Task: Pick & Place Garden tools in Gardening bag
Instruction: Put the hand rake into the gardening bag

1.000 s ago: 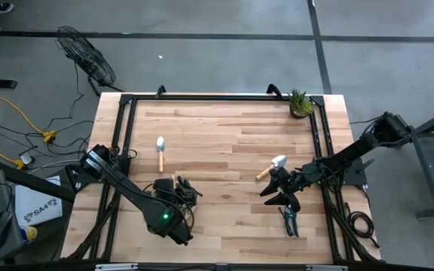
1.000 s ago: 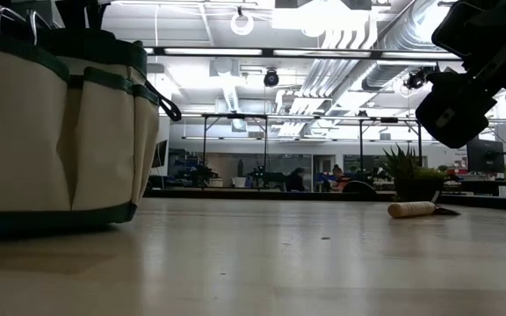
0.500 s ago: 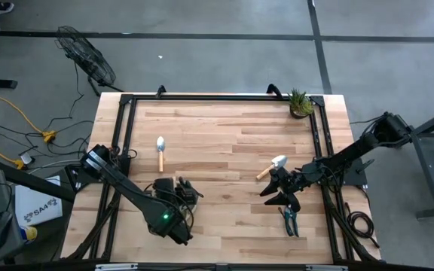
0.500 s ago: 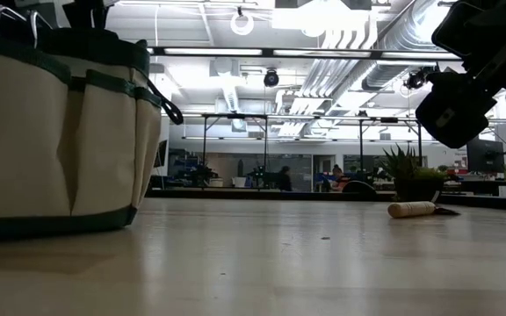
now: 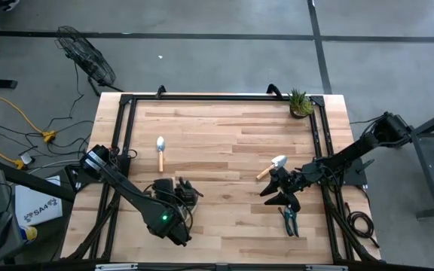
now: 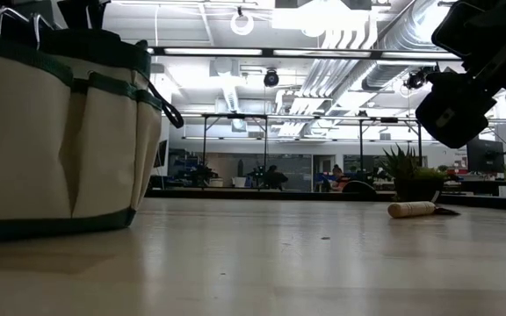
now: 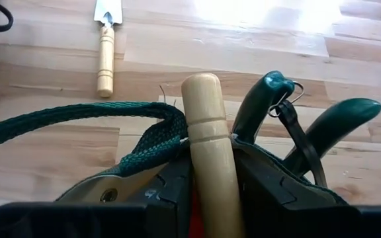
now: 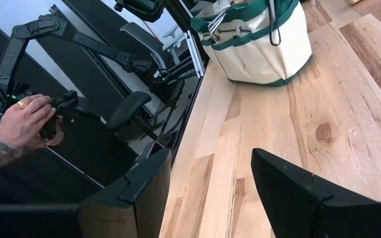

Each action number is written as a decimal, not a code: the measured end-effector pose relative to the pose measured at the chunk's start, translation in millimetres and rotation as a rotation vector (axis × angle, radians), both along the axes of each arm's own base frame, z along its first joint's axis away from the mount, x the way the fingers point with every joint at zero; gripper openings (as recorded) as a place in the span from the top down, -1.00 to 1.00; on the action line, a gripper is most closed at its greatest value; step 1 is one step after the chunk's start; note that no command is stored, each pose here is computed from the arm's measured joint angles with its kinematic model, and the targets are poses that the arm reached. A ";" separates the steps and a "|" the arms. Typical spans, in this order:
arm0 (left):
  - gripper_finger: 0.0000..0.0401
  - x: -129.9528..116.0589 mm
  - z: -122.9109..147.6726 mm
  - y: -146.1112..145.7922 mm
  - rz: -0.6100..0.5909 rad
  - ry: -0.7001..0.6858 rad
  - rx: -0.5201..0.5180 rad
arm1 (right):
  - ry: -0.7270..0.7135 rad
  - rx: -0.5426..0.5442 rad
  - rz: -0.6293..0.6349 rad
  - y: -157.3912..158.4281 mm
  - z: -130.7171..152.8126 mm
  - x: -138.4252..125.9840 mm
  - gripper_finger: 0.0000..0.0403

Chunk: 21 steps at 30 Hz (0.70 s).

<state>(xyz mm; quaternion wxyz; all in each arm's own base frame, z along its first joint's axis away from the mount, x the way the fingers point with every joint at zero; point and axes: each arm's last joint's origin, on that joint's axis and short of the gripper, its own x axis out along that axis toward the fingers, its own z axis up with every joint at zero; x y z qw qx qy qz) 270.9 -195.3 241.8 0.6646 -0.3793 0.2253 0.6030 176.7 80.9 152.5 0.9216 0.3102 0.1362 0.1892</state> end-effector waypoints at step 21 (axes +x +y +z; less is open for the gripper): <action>0.50 -1.7 10.1 3.8 -0.032 -0.055 0.038 | 0.000 0.000 -0.001 -0.1 0.0 0.0 -0.01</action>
